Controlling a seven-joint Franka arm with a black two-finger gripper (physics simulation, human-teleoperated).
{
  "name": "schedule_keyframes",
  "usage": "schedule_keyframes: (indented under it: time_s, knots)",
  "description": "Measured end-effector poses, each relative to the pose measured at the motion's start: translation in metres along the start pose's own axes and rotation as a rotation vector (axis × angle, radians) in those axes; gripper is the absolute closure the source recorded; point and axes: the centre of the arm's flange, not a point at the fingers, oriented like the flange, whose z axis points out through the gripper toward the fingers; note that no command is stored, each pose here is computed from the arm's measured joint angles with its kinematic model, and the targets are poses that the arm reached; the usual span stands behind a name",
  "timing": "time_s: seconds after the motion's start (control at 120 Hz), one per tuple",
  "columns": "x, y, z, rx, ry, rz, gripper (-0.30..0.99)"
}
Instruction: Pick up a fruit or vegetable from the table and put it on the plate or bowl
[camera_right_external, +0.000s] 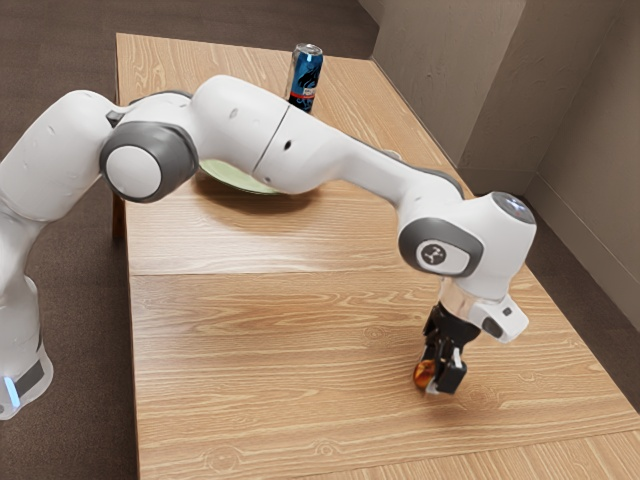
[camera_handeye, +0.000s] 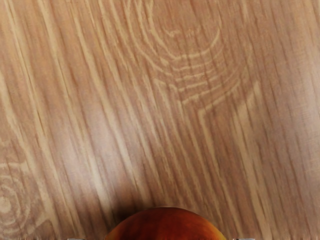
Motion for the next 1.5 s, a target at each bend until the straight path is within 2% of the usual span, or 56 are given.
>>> schedule_keyframes:
  time_s: [0.833, 1.092, 1.15, 1.25, 1.342, 1.433, 1.5]
  knots:
    - [-0.007, -0.007, 0.007, 0.011, -0.074, -0.011, 0.32]
    - [-0.007, -0.008, -0.006, 0.025, -0.067, -0.008, 0.35]
    - [-0.005, -0.013, -0.025, 0.032, -0.04, -0.014, 0.36]
    - [-0.009, -0.059, -0.076, 0.082, 0.023, -0.084, 0.34]
    - [-0.028, -0.134, -0.127, 0.157, 0.07, -0.214, 0.34]
    - [-0.055, -0.208, -0.163, 0.213, 0.087, -0.351, 0.33]
    - [-0.075, -0.261, -0.176, 0.224, 0.079, -0.443, 0.33]
